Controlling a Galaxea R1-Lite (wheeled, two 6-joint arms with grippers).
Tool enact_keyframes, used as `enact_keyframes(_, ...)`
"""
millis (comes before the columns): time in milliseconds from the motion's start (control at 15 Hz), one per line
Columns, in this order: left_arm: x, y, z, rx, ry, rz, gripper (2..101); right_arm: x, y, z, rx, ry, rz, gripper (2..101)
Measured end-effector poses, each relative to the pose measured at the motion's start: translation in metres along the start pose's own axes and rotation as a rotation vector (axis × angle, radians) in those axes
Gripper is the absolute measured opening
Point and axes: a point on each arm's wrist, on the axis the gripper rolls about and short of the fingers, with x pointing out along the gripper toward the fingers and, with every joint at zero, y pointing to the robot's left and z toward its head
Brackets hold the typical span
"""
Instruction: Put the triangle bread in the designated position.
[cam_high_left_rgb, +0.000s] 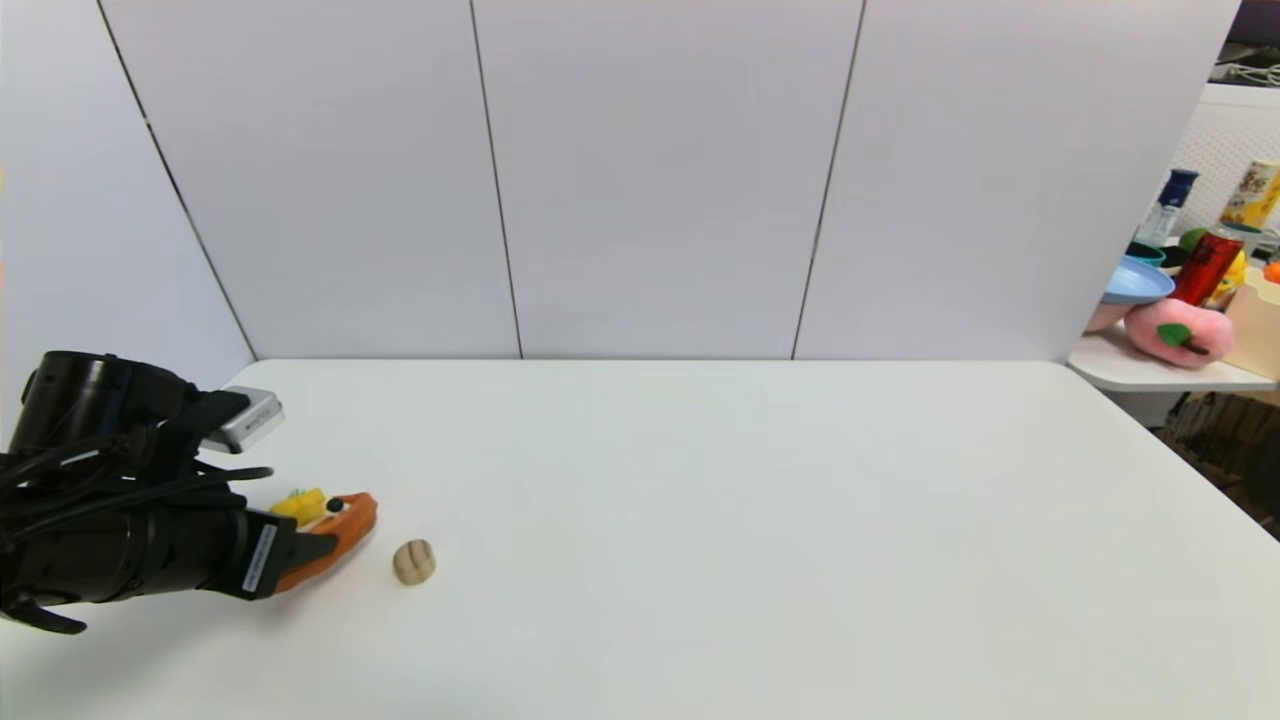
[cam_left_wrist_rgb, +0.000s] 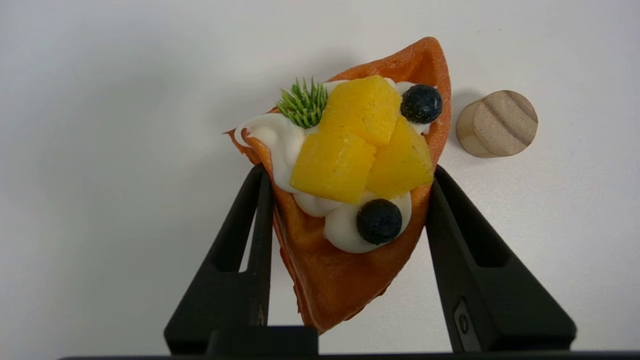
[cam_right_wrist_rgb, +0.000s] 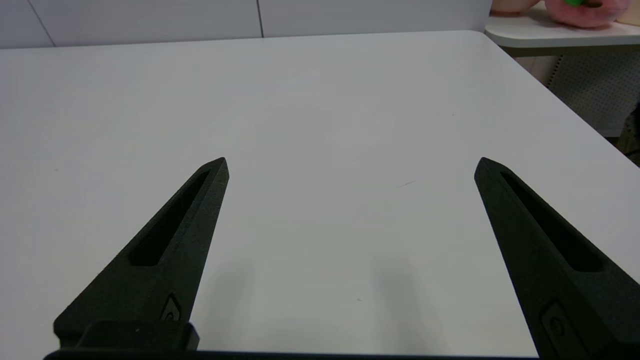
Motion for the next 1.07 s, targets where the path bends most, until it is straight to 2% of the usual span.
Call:
enact_keyframes(267, 0.002, -0.001, 0.000, 0.003, 0.007, -0.004, 73.8, 0.000, 0.000, 0.000, 0.000, 0.000, 0.000, 97.3)
enact_keyframes(600, -0.007, -0.003, 0.001, 0.017, -0.025, -0.006, 85.0, 0.000, 0.000, 0.000, 0.001, 0.000, 0.000, 97.3)
enact_keyframes(800, -0.027, -0.006, 0.002, 0.029, -0.103, -0.010, 88.9, 0.000, 0.000, 0.000, 0.000, 0.000, -0.001, 97.3)
enact_keyframes(1067, -0.072, -0.012, -0.008, 0.046, -0.271, -0.031, 92.4, 0.000, 0.000, 0.000, 0.000, 0.000, 0.000, 97.3)
